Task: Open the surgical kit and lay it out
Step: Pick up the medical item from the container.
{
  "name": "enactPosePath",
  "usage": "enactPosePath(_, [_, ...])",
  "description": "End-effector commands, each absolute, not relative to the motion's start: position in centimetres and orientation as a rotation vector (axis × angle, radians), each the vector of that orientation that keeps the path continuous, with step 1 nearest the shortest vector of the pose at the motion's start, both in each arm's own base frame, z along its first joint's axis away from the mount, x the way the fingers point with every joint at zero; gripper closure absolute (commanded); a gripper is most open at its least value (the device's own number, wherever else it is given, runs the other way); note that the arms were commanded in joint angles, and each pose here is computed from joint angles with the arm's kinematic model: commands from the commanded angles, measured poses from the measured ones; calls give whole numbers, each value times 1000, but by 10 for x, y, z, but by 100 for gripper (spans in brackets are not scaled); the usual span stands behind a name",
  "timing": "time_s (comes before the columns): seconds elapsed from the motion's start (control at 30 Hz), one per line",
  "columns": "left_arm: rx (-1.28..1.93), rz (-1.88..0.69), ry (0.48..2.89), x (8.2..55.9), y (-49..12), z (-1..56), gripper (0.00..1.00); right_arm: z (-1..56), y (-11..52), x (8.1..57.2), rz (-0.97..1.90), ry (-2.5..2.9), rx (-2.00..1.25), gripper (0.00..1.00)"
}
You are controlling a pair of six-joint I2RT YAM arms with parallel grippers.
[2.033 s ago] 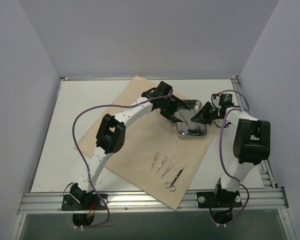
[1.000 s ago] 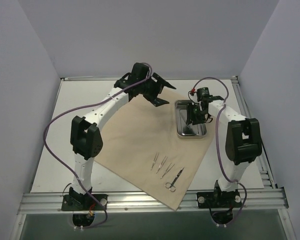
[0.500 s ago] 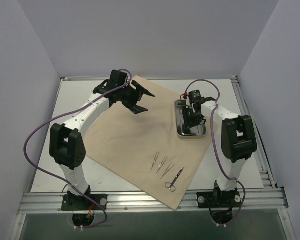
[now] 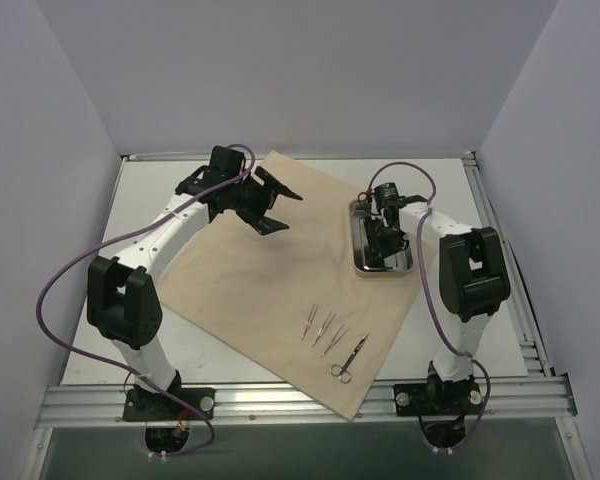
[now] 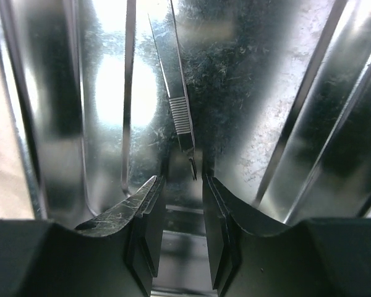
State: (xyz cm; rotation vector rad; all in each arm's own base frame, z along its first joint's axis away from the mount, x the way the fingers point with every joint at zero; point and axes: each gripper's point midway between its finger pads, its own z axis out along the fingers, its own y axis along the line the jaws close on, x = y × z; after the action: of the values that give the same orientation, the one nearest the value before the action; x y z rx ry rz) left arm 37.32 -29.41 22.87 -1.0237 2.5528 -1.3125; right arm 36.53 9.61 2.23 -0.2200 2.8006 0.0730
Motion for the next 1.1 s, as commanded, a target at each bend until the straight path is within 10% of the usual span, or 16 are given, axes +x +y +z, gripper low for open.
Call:
enactPosePath(0.0, [-945,-1391,2495,369,-293,259,17,20,93,368,24,2818,-247,69])
enactPosePath(1.07, [-966,-1430,2470,369,-288,269,18,-9,93,359,9,2951,-276,94])
